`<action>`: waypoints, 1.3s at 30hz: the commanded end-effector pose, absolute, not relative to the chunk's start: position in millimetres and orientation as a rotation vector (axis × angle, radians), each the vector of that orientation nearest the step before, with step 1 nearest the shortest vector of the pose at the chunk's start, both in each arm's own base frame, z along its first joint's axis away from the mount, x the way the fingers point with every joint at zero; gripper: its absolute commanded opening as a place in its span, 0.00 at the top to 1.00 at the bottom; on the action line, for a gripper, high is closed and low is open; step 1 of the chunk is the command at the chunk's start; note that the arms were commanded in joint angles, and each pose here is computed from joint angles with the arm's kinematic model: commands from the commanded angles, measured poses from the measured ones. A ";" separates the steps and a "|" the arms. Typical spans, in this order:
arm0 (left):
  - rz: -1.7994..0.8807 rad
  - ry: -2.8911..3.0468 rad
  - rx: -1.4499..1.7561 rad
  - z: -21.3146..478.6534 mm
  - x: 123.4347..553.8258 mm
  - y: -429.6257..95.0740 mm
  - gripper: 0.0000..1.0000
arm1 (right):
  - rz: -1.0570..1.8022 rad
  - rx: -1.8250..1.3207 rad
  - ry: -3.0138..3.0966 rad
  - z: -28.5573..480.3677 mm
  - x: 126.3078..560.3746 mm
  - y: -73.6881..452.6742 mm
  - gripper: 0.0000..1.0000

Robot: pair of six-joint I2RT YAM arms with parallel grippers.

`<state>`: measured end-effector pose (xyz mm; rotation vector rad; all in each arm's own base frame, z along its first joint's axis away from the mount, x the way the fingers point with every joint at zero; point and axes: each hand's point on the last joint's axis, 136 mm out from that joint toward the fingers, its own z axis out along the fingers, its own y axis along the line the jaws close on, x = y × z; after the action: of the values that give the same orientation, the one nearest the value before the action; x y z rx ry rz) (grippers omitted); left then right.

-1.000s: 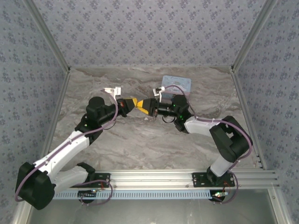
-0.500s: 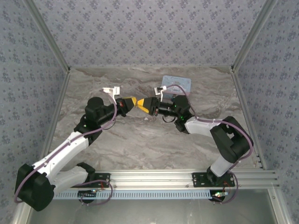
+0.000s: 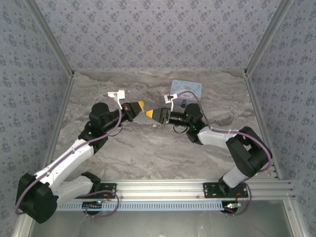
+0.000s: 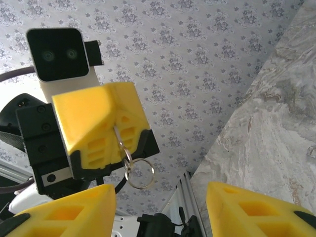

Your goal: Unlock the padlock with the key

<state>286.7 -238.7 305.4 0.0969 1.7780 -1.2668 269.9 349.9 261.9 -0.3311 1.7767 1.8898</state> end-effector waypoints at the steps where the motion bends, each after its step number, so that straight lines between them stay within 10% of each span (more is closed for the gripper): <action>1: -1.297 1.727 0.091 317.0 287.0 -237.9 1.00 | 1.883 -0.407 1.677 280.3 269.6 354.5 0.47; 39: -1.319 1.747 0.078 310.0 291.4 -242.9 1.00 | 1.861 -0.378 1.637 298.6 278.4 357.9 0.72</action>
<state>291.4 -241.9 303.4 0.0674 1.7816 -1.2965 273.3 356.6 286.3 -0.3727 1.6801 1.8768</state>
